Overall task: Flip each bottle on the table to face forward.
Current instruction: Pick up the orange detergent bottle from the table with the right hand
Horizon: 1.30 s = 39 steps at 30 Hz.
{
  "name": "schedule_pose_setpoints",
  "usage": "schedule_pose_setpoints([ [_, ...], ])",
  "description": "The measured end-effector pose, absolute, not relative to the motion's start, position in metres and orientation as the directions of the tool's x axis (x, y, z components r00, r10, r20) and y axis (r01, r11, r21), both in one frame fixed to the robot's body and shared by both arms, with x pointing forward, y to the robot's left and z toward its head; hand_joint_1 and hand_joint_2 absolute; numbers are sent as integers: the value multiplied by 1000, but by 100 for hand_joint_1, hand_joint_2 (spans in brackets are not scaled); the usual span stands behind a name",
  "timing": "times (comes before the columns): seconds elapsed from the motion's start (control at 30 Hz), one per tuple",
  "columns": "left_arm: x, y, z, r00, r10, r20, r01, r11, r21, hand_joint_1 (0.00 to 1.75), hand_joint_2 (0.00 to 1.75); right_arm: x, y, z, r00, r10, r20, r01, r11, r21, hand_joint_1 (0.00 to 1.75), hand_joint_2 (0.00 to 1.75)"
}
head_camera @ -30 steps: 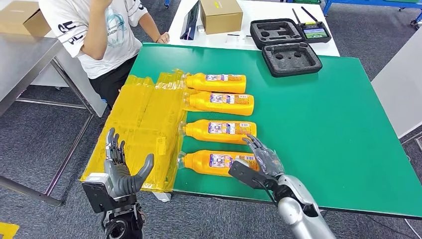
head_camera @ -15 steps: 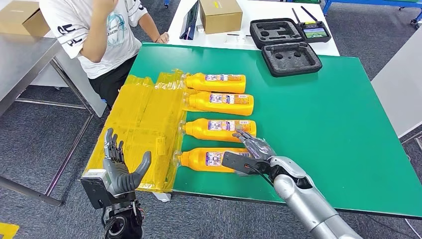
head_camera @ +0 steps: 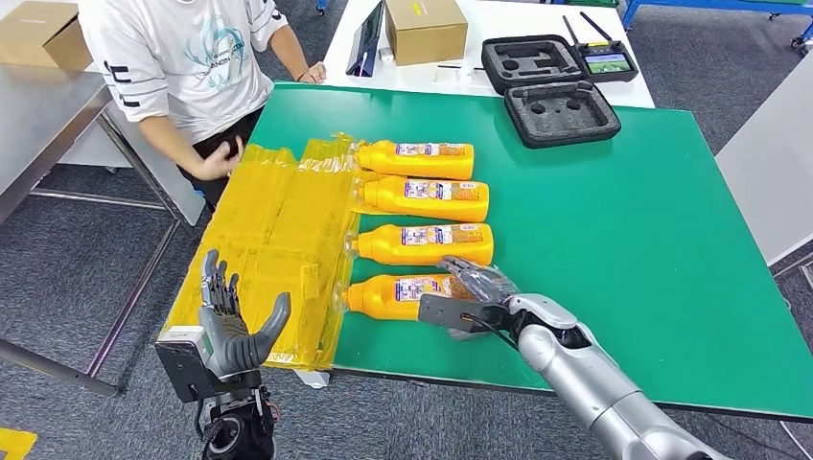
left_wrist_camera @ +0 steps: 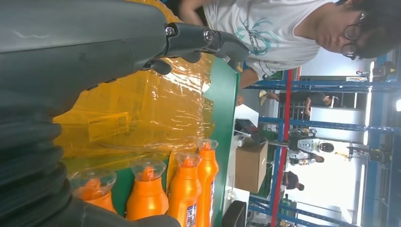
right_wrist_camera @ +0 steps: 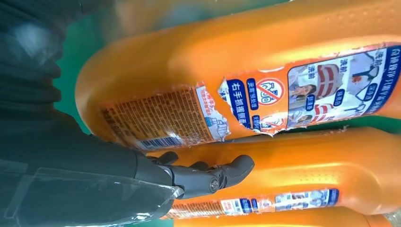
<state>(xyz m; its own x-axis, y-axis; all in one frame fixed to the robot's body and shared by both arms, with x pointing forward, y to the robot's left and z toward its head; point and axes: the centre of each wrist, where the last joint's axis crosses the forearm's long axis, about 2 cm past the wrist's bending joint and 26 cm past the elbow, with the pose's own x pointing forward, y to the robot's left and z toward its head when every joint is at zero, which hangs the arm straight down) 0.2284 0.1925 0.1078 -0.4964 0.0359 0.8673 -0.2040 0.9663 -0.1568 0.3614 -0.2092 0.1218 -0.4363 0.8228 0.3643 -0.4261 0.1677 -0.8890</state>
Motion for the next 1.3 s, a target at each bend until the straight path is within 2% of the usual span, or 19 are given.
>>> schedule_pose_setpoints([
  [0.43, 228, 193, 104, -482, 49, 875, -199, 966, -164, 0, 175, 365, -208, 121, -446, 823, 352, -444, 138, -885, 2, 175],
  [0.47, 228, 193, 103, -481, 50, 875, -200, 966, -165, 0, 175, 365, -208, 121, -447, 823, 352, -445, 136, -885, 17, 175],
  [0.5, 228, 193, 103, -482, 50, 875, -200, 966, -166, 0, 175, 366, -208, 121, -448, 822, 351, -446, 135, -885, 52, 175],
  [0.57, 228, 193, 103, -481, 51, 875, -202, 965, -167, 0, 175, 367, -208, 122, -450, 822, 348, -448, 130, -885, 134, 175],
  [0.6, 227, 193, 103, -481, 52, 875, -203, 965, -168, 0, 175, 367, -207, 122, -450, 822, 348, -450, 128, -884, 162, 175],
  [0.63, 227, 193, 103, -480, 54, 876, -204, 964, -171, 0, 175, 368, -207, 122, -451, 822, 348, -452, 126, -883, 171, 175],
  [1.3, 225, 194, 99, -459, 76, 885, -211, 958, -191, 0, 175, 372, -211, 116, -478, 831, 286, -492, 17, -871, 175, 175],
])
